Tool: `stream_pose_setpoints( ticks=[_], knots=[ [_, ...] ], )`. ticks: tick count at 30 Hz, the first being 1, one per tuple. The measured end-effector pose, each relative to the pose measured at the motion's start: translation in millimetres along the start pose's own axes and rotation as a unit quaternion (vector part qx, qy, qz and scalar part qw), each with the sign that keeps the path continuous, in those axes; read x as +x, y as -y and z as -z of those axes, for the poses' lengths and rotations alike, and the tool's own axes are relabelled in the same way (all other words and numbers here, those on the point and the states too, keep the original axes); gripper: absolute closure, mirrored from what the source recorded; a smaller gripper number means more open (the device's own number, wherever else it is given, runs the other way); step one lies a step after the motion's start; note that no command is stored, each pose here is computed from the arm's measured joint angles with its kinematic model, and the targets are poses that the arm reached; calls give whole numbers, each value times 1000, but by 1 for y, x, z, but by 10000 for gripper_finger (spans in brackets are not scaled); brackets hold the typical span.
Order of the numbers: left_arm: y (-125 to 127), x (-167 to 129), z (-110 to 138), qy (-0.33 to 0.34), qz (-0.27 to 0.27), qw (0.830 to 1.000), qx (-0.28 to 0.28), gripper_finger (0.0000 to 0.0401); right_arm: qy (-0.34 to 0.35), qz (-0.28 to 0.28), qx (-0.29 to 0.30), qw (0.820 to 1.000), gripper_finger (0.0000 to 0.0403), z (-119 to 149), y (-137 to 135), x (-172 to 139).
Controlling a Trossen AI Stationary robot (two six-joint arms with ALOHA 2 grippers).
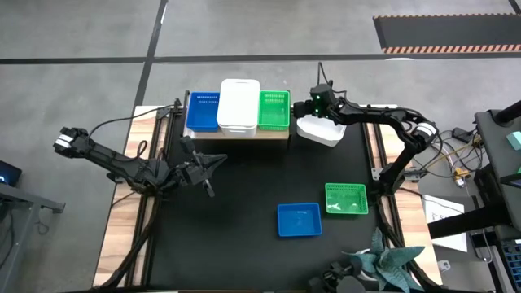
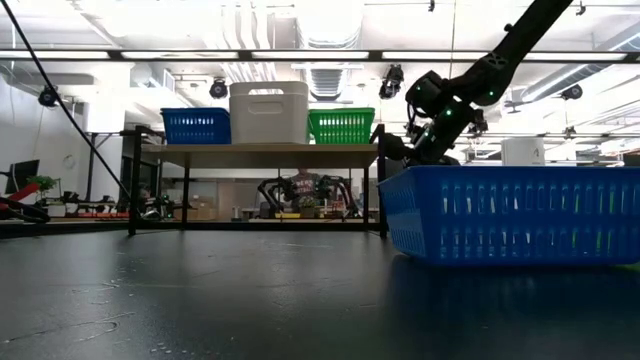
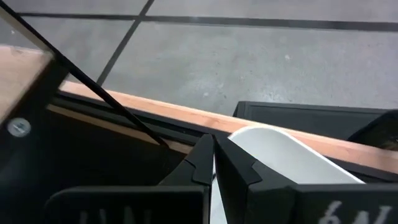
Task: Stack baskets on shelf by color
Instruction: Stack the white bin on top of the white bin on the shelf
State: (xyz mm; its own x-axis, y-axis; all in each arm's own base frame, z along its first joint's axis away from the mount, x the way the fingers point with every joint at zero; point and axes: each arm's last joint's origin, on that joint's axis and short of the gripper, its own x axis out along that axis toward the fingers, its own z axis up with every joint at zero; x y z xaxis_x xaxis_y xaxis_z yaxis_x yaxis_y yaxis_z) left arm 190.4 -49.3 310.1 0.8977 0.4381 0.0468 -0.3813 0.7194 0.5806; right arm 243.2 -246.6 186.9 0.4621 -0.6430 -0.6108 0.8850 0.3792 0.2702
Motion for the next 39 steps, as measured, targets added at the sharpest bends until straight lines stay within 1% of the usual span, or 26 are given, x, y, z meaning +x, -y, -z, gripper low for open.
stream_pose_setpoints(
  ticks=[4, 10, 13, 21, 26, 30, 34, 36, 39],
  knots=[
    [0, 0, 0, 0, 0, 1000, 0, 401, 11, -5, 3, 1000, 394, -2, -1, 1],
    [0, 0, 0, 0, 0, 1000, 6, 401, 3, -1, 0, 1000, 394, 7, 0, 16],
    [0, 0, 0, 0, 0, 1000, 8, 401, 4, -2, -2, 1000, 394, 7, 0, 18],
    [0, 0, 0, 0, 0, 1000, 9, 401, -16, 4, -23, 1000, 394, 6, 0, 5],
    [0, 0, 0, 0, 0, 1000, 9, 401, -49, -14, -33, 998, 394, 8, -2, -3],
    [0, 0, 0, 0, 0, 1000, 9, 401, -79, -17, -49, 996, 394, 10, -4, -16],
    [0, 0, 0, 1, 0, 1000, 8, 401, -116, -22, -52, 992, 394, 10, -5, -41],
    [0, 0, 0, 1, -1, 1000, 8, 401, -120, -23, -45, 991, 394, 8, -6, -57],
    [0, 0, 0, 1, -1, 1000, 8, 401, -130, -18, -8, 991, 394, 4, -4, -86]
  ],
)
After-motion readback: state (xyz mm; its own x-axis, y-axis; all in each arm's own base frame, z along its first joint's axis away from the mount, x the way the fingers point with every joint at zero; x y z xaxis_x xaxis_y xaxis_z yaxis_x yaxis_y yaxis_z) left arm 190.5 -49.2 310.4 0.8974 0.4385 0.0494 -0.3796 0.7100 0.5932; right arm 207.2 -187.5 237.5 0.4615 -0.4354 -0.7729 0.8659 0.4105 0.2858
